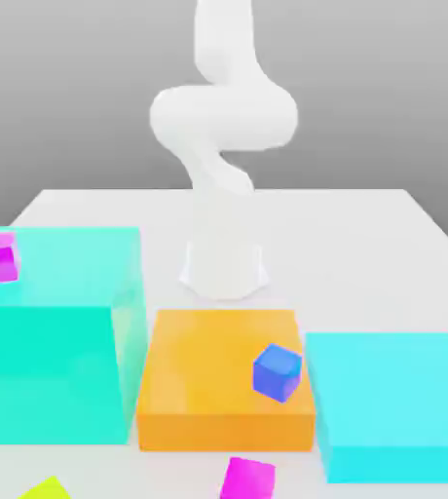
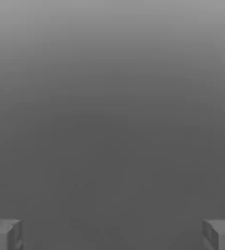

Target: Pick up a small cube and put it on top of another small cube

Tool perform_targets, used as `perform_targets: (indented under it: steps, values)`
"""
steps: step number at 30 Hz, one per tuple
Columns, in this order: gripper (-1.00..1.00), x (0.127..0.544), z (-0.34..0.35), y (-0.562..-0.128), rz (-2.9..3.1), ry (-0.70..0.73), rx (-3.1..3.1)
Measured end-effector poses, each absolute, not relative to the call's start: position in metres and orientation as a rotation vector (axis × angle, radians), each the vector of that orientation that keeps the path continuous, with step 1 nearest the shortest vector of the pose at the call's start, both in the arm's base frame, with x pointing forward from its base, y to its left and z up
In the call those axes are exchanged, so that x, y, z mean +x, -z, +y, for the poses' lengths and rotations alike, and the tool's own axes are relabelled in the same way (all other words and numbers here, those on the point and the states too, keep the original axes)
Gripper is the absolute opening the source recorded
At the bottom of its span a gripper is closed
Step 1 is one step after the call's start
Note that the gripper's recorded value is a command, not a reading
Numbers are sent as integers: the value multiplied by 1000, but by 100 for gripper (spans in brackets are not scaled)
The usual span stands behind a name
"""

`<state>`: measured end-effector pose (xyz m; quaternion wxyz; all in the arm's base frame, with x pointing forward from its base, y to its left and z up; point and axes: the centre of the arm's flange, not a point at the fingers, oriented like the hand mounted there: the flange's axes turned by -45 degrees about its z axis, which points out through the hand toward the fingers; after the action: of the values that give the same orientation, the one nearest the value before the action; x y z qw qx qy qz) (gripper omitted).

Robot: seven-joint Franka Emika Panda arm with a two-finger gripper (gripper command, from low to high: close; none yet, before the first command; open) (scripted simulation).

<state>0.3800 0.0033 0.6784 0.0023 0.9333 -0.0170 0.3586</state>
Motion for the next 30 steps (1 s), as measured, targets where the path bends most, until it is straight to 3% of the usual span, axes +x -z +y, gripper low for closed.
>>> perform_targets:
  steps: [7, 14, 20, 27, 30]
  values:
    - [0, 459, 9, -572, -139, -839, 2997]
    - [0, 507, 13, -451, -215, -560, 3050]
    - [0, 523, 17, -341, -277, -320, 3087]
    - [0, 512, 26, -214, -352, -38, 3118]
    - [0, 510, 27, -170, -362, -5, 3121]
